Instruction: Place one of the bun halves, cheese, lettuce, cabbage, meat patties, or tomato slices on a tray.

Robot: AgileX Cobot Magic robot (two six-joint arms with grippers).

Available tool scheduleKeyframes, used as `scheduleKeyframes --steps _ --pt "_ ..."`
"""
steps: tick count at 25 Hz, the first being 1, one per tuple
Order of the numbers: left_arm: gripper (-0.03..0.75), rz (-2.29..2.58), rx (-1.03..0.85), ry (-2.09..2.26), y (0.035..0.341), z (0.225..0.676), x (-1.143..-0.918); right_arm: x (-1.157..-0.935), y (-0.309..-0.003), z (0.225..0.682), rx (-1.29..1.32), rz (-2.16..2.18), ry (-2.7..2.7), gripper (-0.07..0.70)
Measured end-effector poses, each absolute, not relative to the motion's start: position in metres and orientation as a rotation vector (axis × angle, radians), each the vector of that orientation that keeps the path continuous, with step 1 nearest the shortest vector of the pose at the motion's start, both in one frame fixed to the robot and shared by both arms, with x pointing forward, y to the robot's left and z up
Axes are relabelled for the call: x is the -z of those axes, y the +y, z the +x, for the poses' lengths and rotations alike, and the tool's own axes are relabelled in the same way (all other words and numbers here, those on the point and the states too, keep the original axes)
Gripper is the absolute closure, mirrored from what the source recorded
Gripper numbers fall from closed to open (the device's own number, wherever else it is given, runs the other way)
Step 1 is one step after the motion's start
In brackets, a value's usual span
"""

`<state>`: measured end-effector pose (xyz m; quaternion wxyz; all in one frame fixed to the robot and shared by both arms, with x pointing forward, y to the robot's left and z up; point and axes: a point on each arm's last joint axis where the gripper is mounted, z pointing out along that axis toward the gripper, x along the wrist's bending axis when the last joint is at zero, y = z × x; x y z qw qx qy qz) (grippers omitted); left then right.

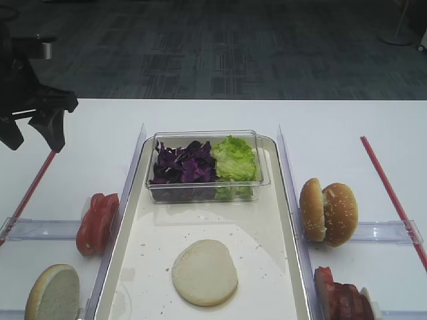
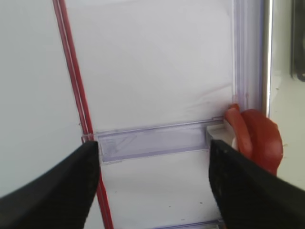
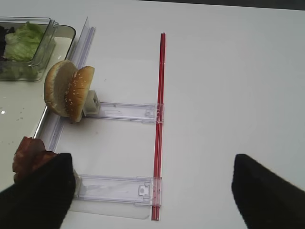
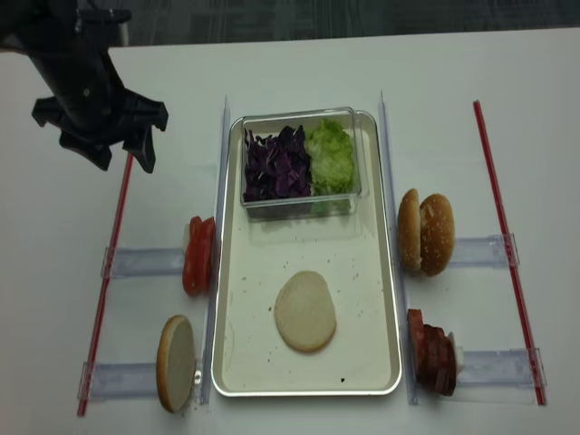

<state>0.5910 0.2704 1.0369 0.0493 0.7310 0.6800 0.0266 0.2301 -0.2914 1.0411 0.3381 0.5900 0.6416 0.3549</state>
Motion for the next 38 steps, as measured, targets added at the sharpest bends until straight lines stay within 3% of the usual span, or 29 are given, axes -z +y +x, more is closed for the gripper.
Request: scheduleKeyframes --steps 3,12,24,38 --pt "0.265 2.228 -0.149 2.055 0.273 0.585 -1.050 -1.041 -0.291 0.230 -0.925 1.537 1.672 -0.046" --pt "0.285 2.117 -0.372 1.946 0.279 0.542 -1.123 -1.041 -0.291 0.230 -0.925 1.537 1.672 -0.046" --pt "0.286 1.886 -0.655 1.742 0.287 0.440 -1.216 -1.041 -0.291 0.230 -0.925 1.537 1.672 -0.046" --pt "0.286 1.664 -0.846 1.535 0.294 0.327 -1.262 -1.041 -0.291 0.230 -0.925 1.537 1.672 -0.046"
